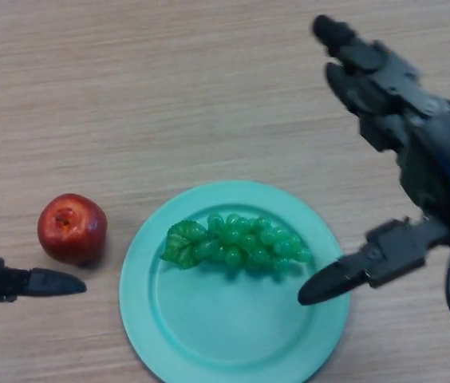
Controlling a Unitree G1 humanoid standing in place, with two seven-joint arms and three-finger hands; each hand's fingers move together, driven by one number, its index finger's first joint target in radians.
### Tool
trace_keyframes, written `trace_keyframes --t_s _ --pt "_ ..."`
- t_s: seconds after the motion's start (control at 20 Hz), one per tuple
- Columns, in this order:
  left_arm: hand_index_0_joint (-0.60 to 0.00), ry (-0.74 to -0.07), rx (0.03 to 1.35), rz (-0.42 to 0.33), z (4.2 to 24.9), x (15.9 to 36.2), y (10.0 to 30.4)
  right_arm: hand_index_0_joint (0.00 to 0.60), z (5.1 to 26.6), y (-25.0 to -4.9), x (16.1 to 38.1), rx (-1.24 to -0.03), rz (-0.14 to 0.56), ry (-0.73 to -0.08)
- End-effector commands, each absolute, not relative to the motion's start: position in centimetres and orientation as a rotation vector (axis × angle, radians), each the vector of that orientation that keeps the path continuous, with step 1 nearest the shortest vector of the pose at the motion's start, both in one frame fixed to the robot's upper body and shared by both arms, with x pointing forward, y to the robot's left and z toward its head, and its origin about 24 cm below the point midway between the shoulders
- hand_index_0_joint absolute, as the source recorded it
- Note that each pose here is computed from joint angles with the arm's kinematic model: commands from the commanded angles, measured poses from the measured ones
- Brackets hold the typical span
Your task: Pick up the green grapes and place it on the plate
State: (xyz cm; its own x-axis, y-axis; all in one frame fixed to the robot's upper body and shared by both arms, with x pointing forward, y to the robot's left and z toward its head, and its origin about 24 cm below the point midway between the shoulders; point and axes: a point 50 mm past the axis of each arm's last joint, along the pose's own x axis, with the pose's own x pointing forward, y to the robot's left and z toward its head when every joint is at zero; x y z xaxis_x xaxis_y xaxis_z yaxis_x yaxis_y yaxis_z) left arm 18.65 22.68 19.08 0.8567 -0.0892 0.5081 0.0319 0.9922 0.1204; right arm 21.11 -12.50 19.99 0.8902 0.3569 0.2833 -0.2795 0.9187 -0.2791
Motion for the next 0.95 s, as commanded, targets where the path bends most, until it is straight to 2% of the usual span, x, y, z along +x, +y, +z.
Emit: trace_keyframes --t_s 0.05,0.15,0.35,0.6,0.75,0.95 --pt "0.0 -0.665 0.165 -0.065 21.4 17.3 22.8 0.0 22.4 -12.8 19.3 -0.164 0.314 -0.539" --pt "0.0 -0.655 0.167 -0.08 21.5 17.2 22.3 0.0 22.7 -13.0 18.8 -0.139 0.313 -0.564" --pt "0.0 -0.693 0.241 -0.071 22.3 17.1 21.5 0.0 23.2 -13.4 18.4 -0.134 0.315 -0.587" --pt "0.0 -0.665 0.146 -0.097 23.2 16.0 21.5 0.0 23.1 -12.8 18.3 -0.119 0.319 -0.591" --pt "0.0 -0.656 0.148 -0.112 23.2 15.8 21.3 0.0 23.2 -12.7 18.2 -0.135 0.318 -0.601" --pt "0.0 -0.651 0.197 -0.116 23.1 16.5 21.4 0.0 23.0 -12.2 18.3 -0.162 0.307 -0.598"
